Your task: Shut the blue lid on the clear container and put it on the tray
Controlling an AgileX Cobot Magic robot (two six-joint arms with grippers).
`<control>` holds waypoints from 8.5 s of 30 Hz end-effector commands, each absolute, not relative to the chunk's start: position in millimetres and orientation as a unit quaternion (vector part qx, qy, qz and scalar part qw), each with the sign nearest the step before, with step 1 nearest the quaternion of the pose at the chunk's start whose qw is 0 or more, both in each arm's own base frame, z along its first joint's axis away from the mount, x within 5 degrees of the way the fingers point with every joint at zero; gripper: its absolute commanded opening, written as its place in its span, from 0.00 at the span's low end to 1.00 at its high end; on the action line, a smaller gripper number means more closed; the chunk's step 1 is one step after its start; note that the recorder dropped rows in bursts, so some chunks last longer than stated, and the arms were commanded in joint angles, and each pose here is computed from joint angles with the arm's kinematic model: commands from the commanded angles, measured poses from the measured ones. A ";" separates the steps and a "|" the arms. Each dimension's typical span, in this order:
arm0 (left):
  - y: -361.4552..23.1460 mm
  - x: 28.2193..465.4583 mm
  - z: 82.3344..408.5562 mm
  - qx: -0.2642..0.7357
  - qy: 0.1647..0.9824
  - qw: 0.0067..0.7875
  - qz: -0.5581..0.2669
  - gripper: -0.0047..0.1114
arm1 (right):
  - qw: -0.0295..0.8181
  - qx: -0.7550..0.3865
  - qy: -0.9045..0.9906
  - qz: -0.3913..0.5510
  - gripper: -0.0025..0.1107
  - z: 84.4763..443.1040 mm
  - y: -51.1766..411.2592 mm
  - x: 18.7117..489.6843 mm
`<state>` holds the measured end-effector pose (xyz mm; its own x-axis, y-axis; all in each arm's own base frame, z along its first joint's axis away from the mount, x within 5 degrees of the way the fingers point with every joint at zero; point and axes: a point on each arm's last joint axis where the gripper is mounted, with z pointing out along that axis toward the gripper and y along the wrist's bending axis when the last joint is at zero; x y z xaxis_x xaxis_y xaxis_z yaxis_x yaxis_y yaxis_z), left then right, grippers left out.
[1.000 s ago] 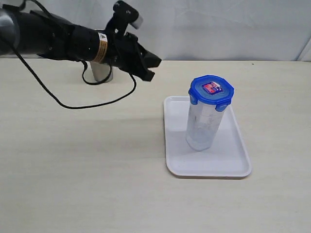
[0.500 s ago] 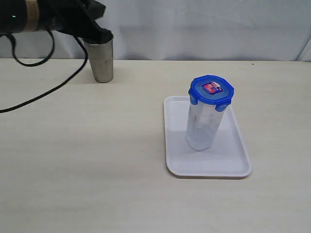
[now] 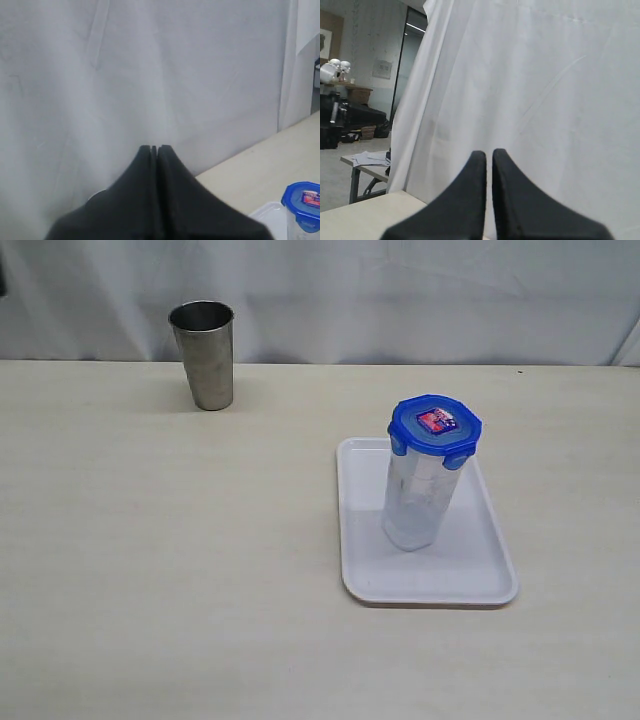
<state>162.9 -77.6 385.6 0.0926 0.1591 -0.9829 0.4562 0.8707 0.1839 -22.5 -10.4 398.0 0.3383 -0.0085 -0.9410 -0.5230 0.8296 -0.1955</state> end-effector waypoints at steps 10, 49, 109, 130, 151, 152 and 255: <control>-34.6 57.6 378.9 0.200 0.561 0.792 -0.135 0.04 | 0.787 -0.236 0.543 0.173 0.06 390.2 -19.4 -38.6; -1.3 6.6 343.0 0.050 0.546 0.836 -0.024 0.04 | 0.790 -0.234 0.540 0.173 0.06 390.7 -19.8 -39.1; -7.3 53.5 184.0 0.063 0.783 0.618 -0.029 0.04 | 0.789 -0.235 0.540 0.173 0.06 390.5 -19.7 -39.1; -7.3 53.5 184.0 0.063 0.783 0.618 -0.029 0.04 | 0.806 -0.108 0.581 0.039 0.06 318.8 5.5 19.3; -7.1 53.5 184.0 0.064 0.783 0.618 -0.026 0.04 | 0.701 0.002 0.713 -0.027 0.06 203.8 -2.1 56.4; -7.1 53.5 184.0 0.064 0.783 0.618 -0.026 0.04 | 0.696 0.000 0.717 -0.029 0.06 202.7 -2.1 56.4; -7.2 53.4 183.9 0.064 0.783 0.618 -0.027 0.04 | 0.611 0.017 0.791 -0.007 0.06 182.2 -1.4 53.5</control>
<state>53.3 -7.4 183.7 -0.2356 0.0758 -0.9689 0.1400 0.9892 0.0433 53.8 -1.2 183.4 -0.2503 0.0244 -0.9679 0.0352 0.9993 0.0160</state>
